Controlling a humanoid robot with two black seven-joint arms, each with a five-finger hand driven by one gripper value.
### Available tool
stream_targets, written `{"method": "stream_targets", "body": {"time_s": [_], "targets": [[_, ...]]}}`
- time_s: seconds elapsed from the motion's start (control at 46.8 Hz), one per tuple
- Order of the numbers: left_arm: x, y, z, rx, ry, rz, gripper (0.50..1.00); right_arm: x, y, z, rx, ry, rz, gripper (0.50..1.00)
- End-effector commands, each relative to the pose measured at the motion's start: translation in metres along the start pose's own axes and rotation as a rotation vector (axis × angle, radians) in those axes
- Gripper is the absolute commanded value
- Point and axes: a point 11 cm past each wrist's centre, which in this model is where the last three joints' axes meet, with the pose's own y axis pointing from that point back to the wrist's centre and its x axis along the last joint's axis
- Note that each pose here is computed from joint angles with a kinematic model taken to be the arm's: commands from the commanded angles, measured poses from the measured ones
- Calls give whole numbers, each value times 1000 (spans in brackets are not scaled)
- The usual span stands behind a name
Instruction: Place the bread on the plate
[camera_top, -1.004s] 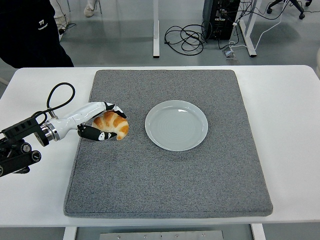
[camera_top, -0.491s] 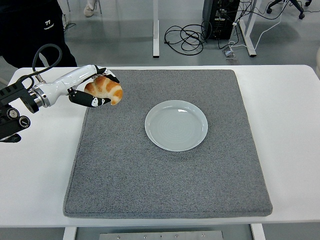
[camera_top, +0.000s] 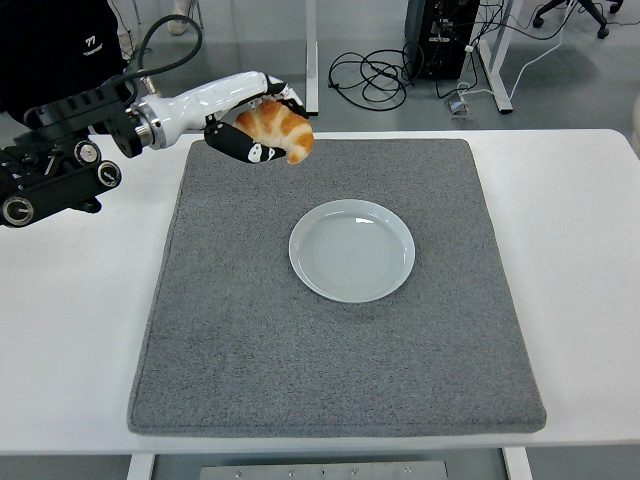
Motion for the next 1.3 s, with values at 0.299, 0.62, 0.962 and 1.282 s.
{"method": "stream_targets", "body": {"time_s": [0.299, 0.62, 0.962, 1.282], "targets": [[-50, -65, 36, -38, -1, -31, 500, 1, 0, 0, 0, 1, 3, 1000], [-110, -54, -5, 51, -84, -59, 500, 2, 0, 0, -1, 1, 4, 1000], [-131, -42, -13, 10, -94, 2, 500, 2, 0, 0, -1, 2, 6, 1000], [-148, -35, -20, 21, -57, -13, 500, 2, 0, 0, -1, 2, 6, 1000]]}}
